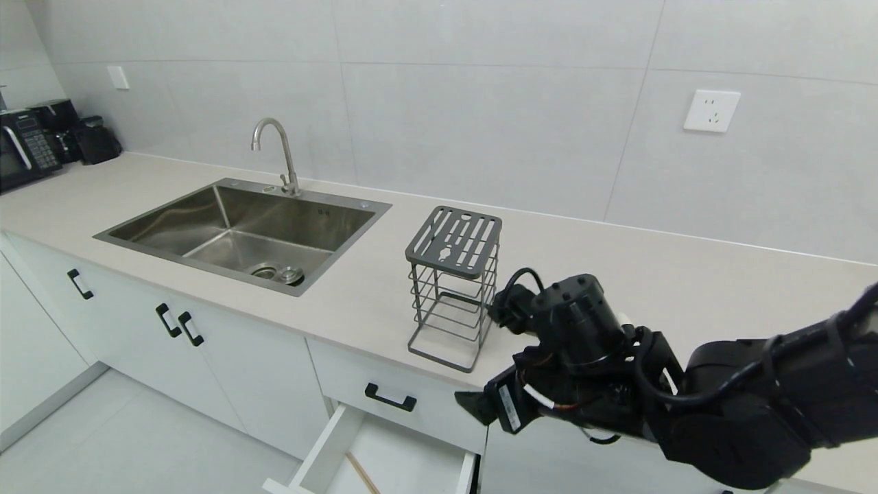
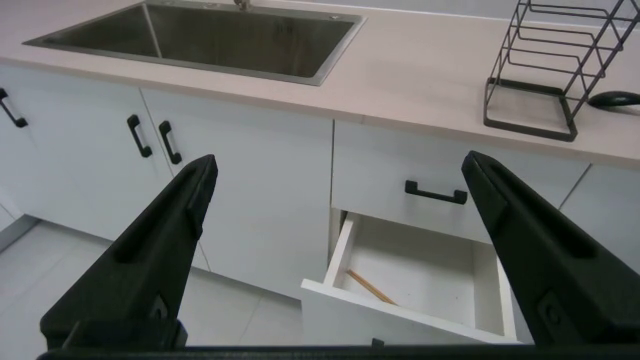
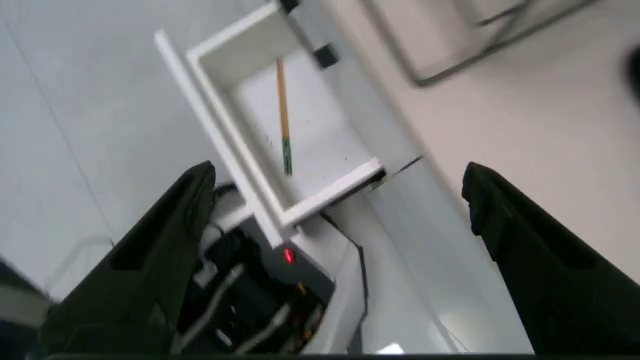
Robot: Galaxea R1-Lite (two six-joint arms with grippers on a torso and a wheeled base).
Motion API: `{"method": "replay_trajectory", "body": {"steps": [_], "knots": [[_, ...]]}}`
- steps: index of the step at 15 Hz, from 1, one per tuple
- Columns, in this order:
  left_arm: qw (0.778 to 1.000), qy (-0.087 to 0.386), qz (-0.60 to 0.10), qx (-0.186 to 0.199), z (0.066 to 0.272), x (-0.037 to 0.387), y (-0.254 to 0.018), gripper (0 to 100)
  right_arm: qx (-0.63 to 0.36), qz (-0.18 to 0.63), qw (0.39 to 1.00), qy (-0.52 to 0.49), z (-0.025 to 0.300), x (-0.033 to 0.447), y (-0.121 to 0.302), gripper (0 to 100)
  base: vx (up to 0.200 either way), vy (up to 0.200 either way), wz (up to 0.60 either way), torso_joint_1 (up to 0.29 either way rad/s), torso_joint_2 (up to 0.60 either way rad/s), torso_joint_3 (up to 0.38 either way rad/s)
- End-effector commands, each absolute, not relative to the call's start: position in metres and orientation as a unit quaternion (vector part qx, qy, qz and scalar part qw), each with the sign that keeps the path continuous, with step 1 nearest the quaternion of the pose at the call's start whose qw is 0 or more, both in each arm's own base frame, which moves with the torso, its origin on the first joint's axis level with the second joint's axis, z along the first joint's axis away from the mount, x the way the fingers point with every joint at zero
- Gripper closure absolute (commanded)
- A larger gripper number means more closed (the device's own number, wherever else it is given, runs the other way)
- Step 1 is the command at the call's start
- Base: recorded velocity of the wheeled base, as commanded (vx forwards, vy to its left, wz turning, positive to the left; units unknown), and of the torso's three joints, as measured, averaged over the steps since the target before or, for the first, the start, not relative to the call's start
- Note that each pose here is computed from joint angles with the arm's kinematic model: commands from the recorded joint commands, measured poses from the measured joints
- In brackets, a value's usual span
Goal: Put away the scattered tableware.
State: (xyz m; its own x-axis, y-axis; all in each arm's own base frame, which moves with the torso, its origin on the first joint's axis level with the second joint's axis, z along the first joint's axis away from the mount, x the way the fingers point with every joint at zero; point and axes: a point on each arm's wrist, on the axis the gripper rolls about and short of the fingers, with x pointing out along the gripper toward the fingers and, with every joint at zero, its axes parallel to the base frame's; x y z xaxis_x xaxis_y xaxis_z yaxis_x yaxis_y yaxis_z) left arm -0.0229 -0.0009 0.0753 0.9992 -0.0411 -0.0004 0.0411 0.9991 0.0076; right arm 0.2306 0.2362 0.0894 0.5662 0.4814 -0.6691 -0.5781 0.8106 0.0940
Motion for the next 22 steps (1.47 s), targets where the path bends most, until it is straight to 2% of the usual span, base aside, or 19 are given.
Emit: {"method": "replay_trajectory", "body": {"steps": [1,3,9,12,22], "knots": [[1.0,0.001,-0.021,0.004,0.075,-0.023,-0.001,0,-0.052,0.277,0.893,0.351,0.091,0.241,0.225,0,0.0,0.0,0.0,0.0,0.0,0.0],[1.0,0.001,-0.021,0.004,0.075,-0.023,-0.001,0,-0.061,0.256,0.893,0.365,0.078,0.25,0.218,0,0.0,0.0,0.0,0.0,0.0,0.0],[1.0,0.001,-0.021,0.004,0.075,-0.023,-0.001,0,-0.069,0.197,0.898,0.387,0.065,0.259,0.189,0,0.0,0.0,0.0,0.0,0.0,0.0],[1.0,0.001,-0.021,0.004,0.075,-0.023,-0.001,0,-0.069,0.155,0.908,0.383,0.062,0.279,0.167,0,0.0,0.0,0.0,0.0,0.0,0.0],[1.0,0.001,-0.021,0.004,0.075,-0.023,-0.001,0,-0.067,0.146,0.908,0.387,0.038,0.306,0.158,0,0.0,0.0,0.0,0.0,0.0,0.0]]}}
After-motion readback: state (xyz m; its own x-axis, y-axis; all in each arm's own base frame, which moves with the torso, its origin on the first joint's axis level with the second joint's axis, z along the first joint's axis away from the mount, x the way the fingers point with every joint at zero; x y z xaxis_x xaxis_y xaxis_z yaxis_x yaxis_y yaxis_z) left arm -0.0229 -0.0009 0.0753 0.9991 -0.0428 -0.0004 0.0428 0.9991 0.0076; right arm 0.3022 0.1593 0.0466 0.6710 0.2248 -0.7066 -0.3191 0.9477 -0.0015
